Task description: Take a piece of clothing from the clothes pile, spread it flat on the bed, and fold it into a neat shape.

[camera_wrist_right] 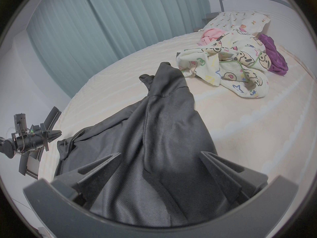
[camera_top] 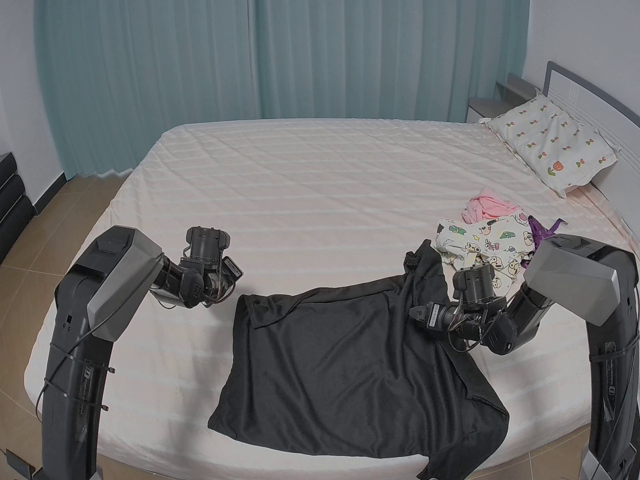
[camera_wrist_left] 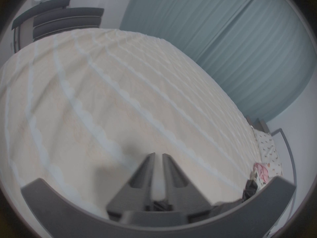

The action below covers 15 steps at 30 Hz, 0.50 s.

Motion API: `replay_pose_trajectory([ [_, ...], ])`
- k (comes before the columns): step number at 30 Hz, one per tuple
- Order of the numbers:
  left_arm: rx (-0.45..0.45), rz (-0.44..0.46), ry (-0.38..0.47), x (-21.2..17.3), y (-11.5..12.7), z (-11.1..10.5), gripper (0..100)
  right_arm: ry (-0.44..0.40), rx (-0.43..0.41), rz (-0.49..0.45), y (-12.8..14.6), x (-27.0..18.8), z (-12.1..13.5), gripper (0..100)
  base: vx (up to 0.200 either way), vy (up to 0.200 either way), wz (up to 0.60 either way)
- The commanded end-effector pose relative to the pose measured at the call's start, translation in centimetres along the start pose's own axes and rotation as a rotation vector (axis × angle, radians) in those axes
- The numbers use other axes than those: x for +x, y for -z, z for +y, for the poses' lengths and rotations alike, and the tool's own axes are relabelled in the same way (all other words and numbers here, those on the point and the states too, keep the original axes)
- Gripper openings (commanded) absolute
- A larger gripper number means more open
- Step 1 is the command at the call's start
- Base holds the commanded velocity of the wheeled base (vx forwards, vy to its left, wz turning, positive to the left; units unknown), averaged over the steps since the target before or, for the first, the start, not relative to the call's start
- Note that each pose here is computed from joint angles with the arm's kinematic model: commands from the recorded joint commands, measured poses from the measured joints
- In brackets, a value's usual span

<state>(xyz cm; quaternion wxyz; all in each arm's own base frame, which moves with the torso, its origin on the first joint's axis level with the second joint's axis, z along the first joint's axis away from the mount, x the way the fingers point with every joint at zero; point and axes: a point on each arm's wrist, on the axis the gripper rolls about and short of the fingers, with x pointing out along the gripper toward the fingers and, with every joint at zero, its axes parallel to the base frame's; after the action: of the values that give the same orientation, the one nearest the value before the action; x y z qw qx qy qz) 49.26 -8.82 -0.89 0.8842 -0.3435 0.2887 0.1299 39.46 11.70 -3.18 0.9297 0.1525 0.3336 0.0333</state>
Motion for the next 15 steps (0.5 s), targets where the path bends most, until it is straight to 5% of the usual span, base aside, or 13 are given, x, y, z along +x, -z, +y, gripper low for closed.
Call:
replay_pose_trajectory([
  [1,0.025,0.052,0.042,-0.7,1.5,-1.2,100,0.013,0.015,0.005,0.0,-0.3,-0.7,100,0.0,0.0,0.0],
  [15,0.086,0.135,0.083,-1.0,4.3,-2.2,100,0.011,0.017,0.016,0.1,-1.0,-0.8,100,0.0,0.0,0.0],
])
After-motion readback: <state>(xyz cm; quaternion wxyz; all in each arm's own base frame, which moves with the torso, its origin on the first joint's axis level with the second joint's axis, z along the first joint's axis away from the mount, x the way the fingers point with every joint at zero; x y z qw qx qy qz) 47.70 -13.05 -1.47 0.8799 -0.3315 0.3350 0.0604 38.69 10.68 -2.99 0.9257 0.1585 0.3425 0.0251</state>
